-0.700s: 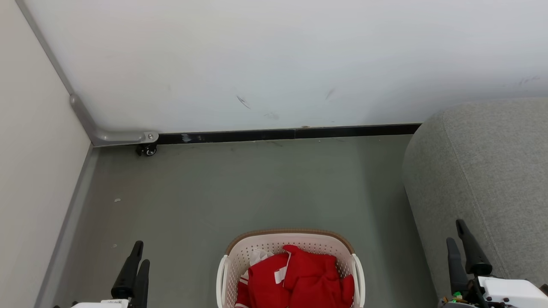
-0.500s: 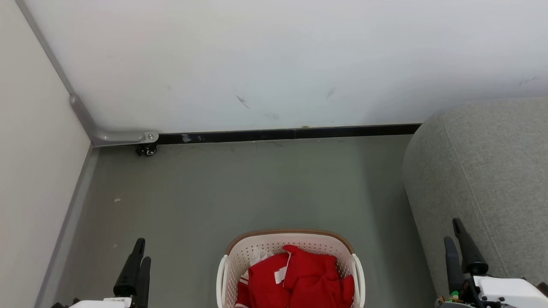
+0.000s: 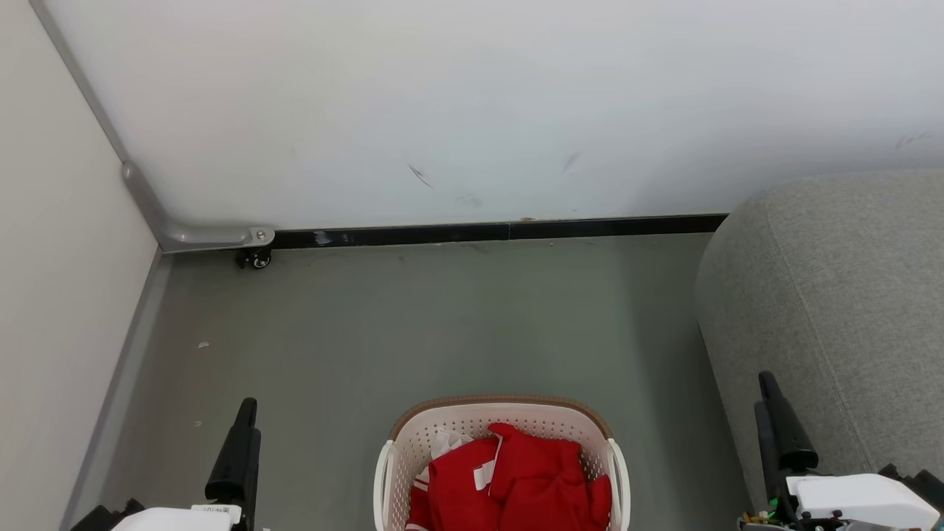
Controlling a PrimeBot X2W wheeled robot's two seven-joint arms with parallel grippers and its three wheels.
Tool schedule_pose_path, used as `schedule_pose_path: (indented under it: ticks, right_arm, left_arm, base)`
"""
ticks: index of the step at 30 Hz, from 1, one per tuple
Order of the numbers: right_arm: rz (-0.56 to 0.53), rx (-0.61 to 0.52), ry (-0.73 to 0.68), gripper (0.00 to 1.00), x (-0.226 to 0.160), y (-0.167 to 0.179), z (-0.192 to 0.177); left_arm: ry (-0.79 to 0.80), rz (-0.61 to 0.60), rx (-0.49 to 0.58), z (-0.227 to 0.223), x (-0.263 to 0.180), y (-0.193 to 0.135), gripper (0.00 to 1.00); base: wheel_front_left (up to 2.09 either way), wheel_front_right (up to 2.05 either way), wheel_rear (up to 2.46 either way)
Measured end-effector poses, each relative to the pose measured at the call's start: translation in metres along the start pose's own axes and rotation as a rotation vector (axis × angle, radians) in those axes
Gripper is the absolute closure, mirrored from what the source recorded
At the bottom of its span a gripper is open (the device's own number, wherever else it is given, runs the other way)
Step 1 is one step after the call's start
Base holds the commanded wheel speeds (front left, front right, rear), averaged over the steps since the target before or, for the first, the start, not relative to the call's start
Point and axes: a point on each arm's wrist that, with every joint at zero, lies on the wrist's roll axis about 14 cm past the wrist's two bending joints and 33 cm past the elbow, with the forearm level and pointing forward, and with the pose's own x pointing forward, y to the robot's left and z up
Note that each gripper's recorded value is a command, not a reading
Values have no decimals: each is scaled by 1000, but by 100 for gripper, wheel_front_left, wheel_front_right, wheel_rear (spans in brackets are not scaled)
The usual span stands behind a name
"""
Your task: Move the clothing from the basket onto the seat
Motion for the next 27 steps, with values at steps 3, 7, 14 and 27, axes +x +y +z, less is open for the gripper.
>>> schedule_pose_path:
  ticks: [3, 7, 14, 27]
  right_arm:
    - [1, -58, 1, 0, 1, 0, 0]
    - [2, -116, 4, 0, 1, 0, 1]
    - [18, -258, -7, 0, 2, 4, 2]
    - [57, -464, -22, 0, -1, 14, 0]
  left_arm:
    - [-11, -12, 15, 2, 1, -4, 0]
    - [-23, -24, 29, 4, 1, -8, 0]
    - [-46, -55, 123, 8, 0, -17, 0]
    - [-68, -115, 418, 8, -9, -35, 0]
  base:
    - [0, 0, 0]
    - [0, 0, 0]
    - [0, 0, 0]
    - [0, 0, 0]
